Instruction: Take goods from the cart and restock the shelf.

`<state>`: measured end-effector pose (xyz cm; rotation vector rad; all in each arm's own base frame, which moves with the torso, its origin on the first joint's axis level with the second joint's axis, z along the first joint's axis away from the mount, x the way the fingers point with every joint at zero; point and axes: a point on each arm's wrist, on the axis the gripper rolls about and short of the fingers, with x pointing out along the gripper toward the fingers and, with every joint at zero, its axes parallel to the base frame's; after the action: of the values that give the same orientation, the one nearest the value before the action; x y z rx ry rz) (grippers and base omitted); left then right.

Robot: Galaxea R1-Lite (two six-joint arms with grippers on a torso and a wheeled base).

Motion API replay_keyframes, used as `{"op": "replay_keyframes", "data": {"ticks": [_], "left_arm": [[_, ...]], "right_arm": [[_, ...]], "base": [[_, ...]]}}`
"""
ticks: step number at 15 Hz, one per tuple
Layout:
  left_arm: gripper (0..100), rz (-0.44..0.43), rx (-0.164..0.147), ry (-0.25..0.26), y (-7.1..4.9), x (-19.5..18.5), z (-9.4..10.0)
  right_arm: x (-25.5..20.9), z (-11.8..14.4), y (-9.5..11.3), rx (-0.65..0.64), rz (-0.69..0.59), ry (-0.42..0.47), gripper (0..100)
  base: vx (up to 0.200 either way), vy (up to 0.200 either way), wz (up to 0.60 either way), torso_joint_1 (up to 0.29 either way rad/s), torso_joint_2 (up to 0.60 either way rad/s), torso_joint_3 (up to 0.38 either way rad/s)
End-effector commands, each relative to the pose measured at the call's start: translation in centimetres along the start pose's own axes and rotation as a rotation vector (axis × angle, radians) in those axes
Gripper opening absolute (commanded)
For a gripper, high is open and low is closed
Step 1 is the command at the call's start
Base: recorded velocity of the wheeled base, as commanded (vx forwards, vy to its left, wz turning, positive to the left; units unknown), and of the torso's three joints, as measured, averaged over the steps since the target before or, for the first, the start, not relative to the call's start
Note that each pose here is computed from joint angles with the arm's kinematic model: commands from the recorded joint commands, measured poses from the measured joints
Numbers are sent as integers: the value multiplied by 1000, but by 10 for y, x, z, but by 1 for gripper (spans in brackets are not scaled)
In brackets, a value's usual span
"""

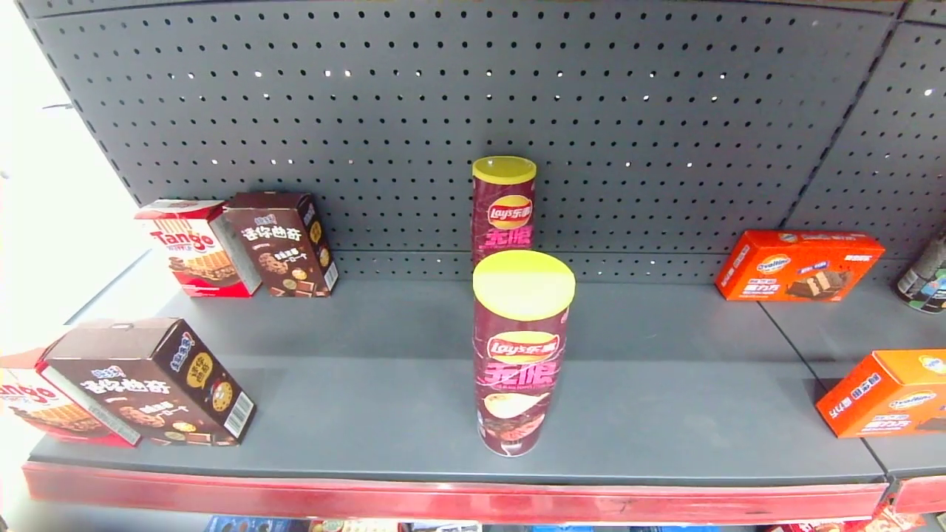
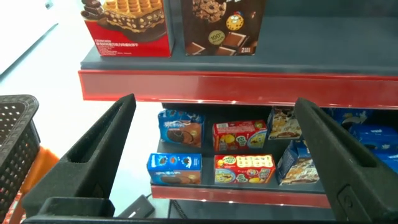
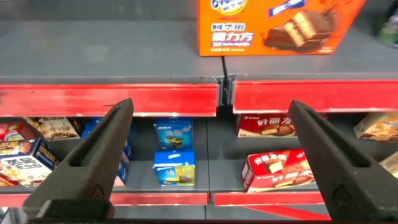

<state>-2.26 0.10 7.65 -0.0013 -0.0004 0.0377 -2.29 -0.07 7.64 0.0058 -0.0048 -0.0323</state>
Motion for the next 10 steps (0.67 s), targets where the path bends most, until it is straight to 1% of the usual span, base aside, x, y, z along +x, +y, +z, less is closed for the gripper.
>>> {"op": "replay_keyframes", "data": {"ticks": [1, 10], "left_arm": [[100, 1, -2, 0, 0, 0, 0], [100, 1, 0, 2, 0, 0, 0]], "right_arm": [[0, 0, 0, 0, 0, 2, 100], [0, 0, 0, 0, 0, 2, 100]], "base": [[0, 0, 0, 0, 0, 0], [0, 0, 0, 0, 0, 0]]}}
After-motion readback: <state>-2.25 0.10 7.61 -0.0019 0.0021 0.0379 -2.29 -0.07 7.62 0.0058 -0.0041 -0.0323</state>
